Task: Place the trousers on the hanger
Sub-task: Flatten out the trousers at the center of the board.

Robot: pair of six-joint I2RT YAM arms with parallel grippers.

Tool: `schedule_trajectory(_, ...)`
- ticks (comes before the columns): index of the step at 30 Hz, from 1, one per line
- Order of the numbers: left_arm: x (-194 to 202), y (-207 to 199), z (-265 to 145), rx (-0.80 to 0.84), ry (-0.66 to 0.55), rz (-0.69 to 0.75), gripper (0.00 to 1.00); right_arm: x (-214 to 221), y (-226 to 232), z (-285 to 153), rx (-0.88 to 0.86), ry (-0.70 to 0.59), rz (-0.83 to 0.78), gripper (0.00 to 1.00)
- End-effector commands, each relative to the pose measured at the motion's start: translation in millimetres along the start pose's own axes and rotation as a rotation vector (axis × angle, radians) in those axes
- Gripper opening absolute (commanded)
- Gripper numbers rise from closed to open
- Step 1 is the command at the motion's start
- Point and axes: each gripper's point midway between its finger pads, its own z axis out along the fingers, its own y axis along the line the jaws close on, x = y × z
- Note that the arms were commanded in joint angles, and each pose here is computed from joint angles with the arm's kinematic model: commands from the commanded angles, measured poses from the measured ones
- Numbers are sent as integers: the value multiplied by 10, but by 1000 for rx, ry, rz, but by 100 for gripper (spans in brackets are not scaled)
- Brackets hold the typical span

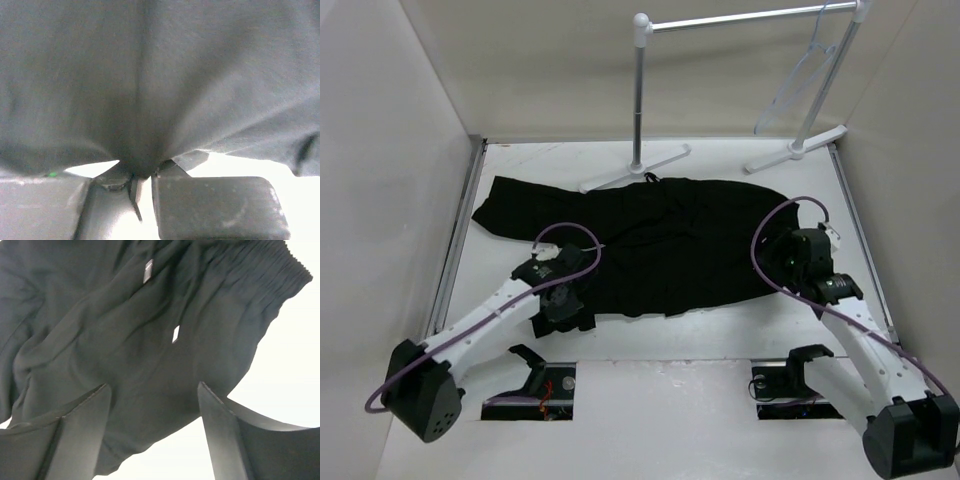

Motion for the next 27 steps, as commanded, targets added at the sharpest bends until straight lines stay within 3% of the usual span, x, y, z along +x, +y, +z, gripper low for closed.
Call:
schedule_trajectory(1,-106,300,-438,-72,-28,96,3,-122,-40,92,9,-46,61,80)
schedule_trajectory(6,-451,344,-885,-124,-112,165,4,-240,-253,299,100,-56,132,85)
schedule_trajectory(11,-256,237,-713,-102,-22,194,11,-272,-390,274,164,-74,136,86)
schedule_trajectory(14,-147,180,-555,-61,18,142,12,-204,-597,285,220,-75,153,82)
schedule_trajectory(19,-149,58,-454,-6,49,140,9,-204,-722,480,265,-50,181,61)
schedule_trajectory(25,-240,-57,-494,0,34,241,9,-514,-855,711,289,-67,327,13)
schedule_trajectory(27,-236,-84,-521,0,43,303,10,-773,-993,692,328,-138,405,10)
